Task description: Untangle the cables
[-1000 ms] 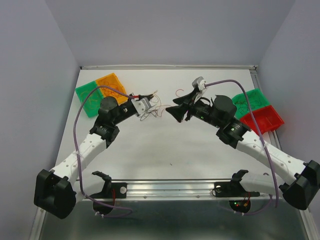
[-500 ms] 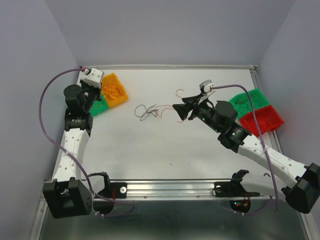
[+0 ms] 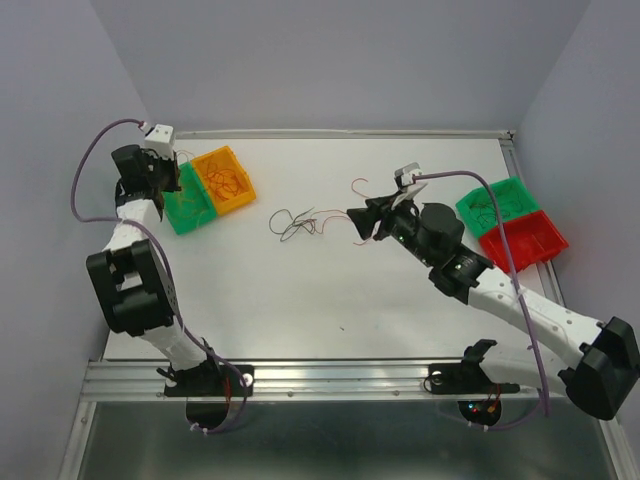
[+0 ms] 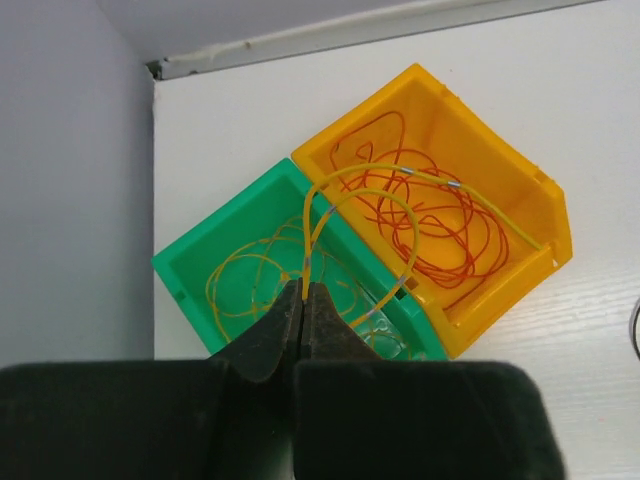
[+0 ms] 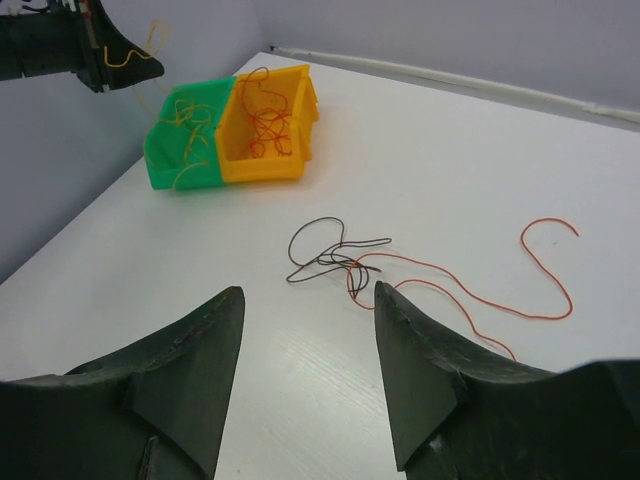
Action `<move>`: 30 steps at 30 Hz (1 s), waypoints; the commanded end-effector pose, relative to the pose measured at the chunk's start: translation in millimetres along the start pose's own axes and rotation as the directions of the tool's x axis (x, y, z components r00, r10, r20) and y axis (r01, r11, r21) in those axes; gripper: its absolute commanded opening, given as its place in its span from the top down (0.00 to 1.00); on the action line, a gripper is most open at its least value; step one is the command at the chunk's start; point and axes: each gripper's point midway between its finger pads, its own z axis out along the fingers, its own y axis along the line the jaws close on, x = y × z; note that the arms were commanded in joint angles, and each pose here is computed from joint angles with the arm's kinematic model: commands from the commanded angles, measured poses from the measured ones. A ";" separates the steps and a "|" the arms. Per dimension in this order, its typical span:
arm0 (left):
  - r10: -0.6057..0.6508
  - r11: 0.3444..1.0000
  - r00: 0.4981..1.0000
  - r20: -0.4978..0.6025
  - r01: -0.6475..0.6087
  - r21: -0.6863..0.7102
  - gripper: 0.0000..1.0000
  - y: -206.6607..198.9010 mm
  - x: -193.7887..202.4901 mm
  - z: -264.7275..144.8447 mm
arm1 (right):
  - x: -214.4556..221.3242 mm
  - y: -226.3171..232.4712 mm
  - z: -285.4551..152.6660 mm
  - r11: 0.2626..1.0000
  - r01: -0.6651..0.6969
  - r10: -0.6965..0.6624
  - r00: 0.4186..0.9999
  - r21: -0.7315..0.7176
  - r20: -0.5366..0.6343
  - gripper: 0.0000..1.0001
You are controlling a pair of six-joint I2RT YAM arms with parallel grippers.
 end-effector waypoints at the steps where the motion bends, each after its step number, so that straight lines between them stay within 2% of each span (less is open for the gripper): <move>1: -0.044 0.998 0.999 0.003 0.044 0.051 1.00 8.9 -3.0 33.2 | 7.2 -9.9 6.0 0.999 0.000 -0.001 1.000 0.051 0.019 0.40; 3: -0.077 0.993 0.996 -0.044 0.081 0.092 1.00 8.4 20.1 54.3 | 17.0 -14.0 10.1 0.998 0.003 -0.003 1.000 0.067 -0.002 0.41; 4: -0.080 0.992 0.996 -0.039 0.084 0.095 1.00 11.1 15.5 61.5 | 19.4 -15.2 11.5 0.997 0.001 -0.001 1.000 0.073 -0.005 0.41; 7: -0.114 0.988 0.990 -0.086 0.122 0.097 1.00 16.6 35.9 86.4 | 33.3 -17.6 18.2 0.997 0.002 0.000 0.999 0.076 -0.034 0.41; 8: -0.131 0.987 0.983 -0.131 0.142 0.075 1.00 20.9 57.0 96.6 | 39.7 -19.8 22.0 0.997 0.002 0.002 0.999 0.083 -0.048 0.41; 10: -0.119 0.991 0.986 -0.113 0.126 0.051 1.00 35.0 49.3 107.5 | 41.3 -20.0 24.2 0.997 -0.001 0.005 0.999 0.082 -0.049 0.41; 11: -0.141 0.987 0.976 -0.166 0.152 0.054 1.00 33.3 63.7 106.0 | 47.7 -21.8 28.7 0.996 0.001 0.005 0.998 0.084 -0.064 0.41; 17: -0.147 0.988 0.972 -0.183 0.154 0.025 1.00 39.7 70.3 101.4 | 71.7 -26.5 52.8 0.997 -0.013 0.022 0.991 0.075 -0.130 0.42; 20: -0.130 0.991 0.970 -0.203 0.134 0.006 0.82 42.3 72.8 95.9 | 87.1 -28.3 71.5 0.997 -0.018 0.030 0.984 0.071 -0.173 0.41; 21: -0.127 0.991 0.970 -0.207 0.132 0.011 0.73 41.0 73.0 94.0 | 92.7 -28.7 79.6 0.997 -0.019 0.032 0.982 0.069 -0.188 0.41; 24: -0.103 0.994 0.974 -0.204 0.105 -0.002 0.59 41.9 66.2 82.9 | 100.8 -26.4 98.2 0.999 -0.024 0.033 0.977 0.048 -0.211 0.31; 26: -0.085 0.996 0.975 -0.207 0.085 -0.010 0.54 42.1 65.7 76.3 | 102.9 -24.0 107.2 0.999 -0.027 0.033 0.975 0.030 -0.218 0.29; 30: -0.046 0.999 0.982 -0.183 0.042 -0.027 0.52 42.9 48.7 59.6 | 115.4 -14.2 133.1 0.999 -0.012 0.001 0.968 -0.043 -0.250 0.26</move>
